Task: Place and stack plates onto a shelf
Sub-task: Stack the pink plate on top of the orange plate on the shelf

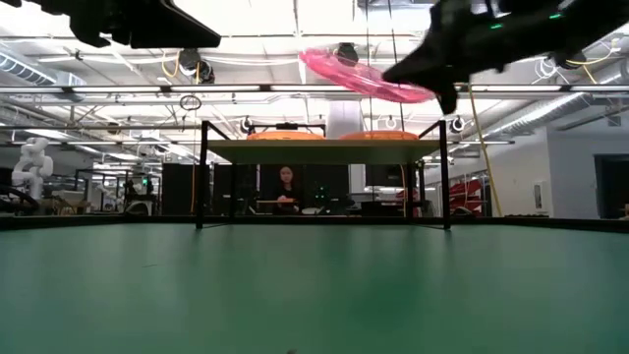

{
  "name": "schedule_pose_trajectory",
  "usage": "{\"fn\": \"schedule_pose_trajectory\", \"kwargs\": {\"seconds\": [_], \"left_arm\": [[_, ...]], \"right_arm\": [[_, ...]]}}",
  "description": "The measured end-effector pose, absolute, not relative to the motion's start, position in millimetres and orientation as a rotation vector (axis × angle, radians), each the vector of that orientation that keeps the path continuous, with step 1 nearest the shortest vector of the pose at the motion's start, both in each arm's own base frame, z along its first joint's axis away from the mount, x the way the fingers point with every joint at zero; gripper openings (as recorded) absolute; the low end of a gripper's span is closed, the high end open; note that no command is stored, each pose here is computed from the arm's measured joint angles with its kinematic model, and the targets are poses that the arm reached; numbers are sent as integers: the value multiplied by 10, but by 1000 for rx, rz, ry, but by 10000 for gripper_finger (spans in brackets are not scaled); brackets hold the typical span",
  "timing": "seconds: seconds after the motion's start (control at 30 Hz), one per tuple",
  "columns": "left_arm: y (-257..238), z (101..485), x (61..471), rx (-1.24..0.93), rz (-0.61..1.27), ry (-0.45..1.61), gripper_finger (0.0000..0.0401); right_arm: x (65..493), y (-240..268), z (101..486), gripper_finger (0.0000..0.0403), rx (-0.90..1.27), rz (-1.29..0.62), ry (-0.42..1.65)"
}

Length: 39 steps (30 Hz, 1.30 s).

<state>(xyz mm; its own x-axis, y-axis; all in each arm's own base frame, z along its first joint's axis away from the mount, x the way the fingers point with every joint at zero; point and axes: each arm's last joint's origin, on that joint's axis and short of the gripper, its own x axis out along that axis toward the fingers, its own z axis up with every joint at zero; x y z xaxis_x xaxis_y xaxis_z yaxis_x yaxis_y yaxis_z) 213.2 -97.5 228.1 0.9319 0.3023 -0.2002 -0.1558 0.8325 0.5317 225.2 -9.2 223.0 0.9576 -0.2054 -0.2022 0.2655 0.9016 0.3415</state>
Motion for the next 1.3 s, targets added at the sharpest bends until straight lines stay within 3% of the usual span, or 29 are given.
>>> {"fn": "schedule_pose_trajectory", "kwargs": {"seconds": [0.17, 0.47, 0.9, 1.07, 1.3], "left_arm": [[-927, 2281, 2154, 531, 264, 289, 79], [-862, 2279, 2189, 520, 252, 294, 79], [-857, 2273, 2190, 480, 257, 293, 79], [-862, 2272, 2187, 455, 258, 290, 79], [-862, 2272, 2187, 445, 259, 289, 79]], "right_arm": [[2365, -705, 2586, 0, 358, -432, -47], [2866, -1577, 2873, 0, 376, -493, -69], [3458, -2031, 2453, 5, 404, -528, 65], [3454, -2066, 2440, 35, 382, -538, 57], [3399, -2027, 2670, 113, 316, -519, -23]]}}
